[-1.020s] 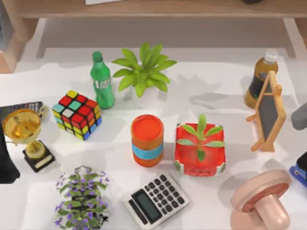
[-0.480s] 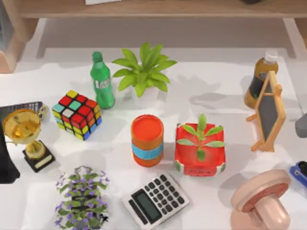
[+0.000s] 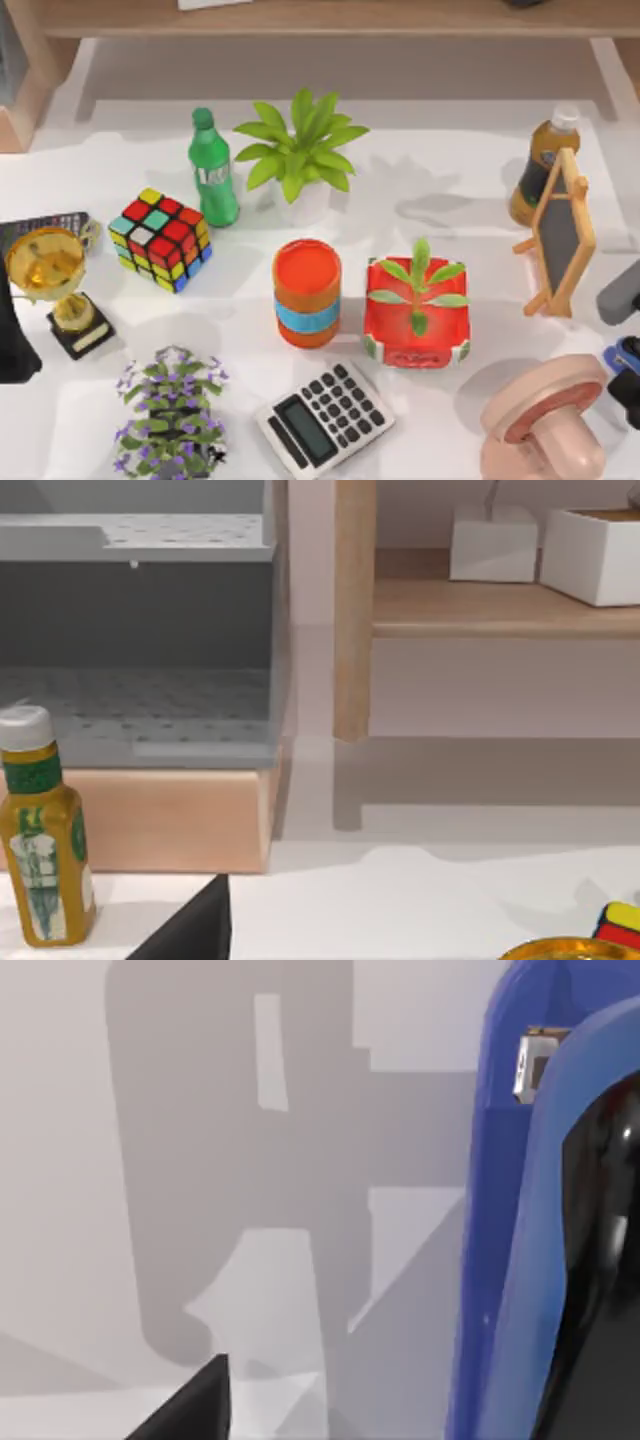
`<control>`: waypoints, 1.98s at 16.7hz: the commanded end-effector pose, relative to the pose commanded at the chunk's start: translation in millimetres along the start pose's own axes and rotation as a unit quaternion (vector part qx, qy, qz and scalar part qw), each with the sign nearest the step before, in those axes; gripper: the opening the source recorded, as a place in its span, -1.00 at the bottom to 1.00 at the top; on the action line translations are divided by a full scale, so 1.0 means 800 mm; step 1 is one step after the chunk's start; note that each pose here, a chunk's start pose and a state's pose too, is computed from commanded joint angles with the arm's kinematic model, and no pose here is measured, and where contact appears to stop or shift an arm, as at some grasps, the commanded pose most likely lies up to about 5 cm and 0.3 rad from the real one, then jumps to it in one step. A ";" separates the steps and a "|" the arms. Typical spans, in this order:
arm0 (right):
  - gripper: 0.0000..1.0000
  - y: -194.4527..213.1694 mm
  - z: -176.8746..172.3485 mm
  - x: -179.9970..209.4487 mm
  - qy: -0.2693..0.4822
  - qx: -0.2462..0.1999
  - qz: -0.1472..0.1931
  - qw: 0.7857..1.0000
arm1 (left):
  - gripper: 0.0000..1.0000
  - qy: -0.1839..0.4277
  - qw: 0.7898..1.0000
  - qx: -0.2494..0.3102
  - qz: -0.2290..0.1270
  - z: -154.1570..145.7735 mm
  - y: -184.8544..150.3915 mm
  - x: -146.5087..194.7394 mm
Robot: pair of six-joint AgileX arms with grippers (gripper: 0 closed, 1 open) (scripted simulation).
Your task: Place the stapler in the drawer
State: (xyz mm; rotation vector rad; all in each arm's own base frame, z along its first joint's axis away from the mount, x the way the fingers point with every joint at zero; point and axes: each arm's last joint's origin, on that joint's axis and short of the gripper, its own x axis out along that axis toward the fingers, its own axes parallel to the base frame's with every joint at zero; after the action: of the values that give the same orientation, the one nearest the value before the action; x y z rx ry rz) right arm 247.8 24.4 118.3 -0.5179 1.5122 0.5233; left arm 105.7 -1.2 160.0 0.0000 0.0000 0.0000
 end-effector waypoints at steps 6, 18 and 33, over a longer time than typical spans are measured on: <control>1.00 0.003 0.017 0.006 -0.002 0.001 -0.001 1.000 | 1.00 0.000 1.000 0.000 0.000 0.000 0.000 0.000; -0.66 0.003 0.017 0.006 -0.002 0.001 -0.001 1.000 | 1.00 0.000 1.000 0.000 0.000 0.000 0.000 0.000; -1.00 -0.002 0.007 0.008 0.018 0.018 -0.021 0.999 | 1.00 0.000 1.000 0.000 0.000 0.000 0.000 0.000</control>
State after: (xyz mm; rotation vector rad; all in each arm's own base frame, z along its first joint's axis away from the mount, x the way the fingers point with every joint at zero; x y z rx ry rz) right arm 253.0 26.2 111.6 -0.5327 1.5386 0.4557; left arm 105.7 -1.2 160.0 0.0000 0.0000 0.0000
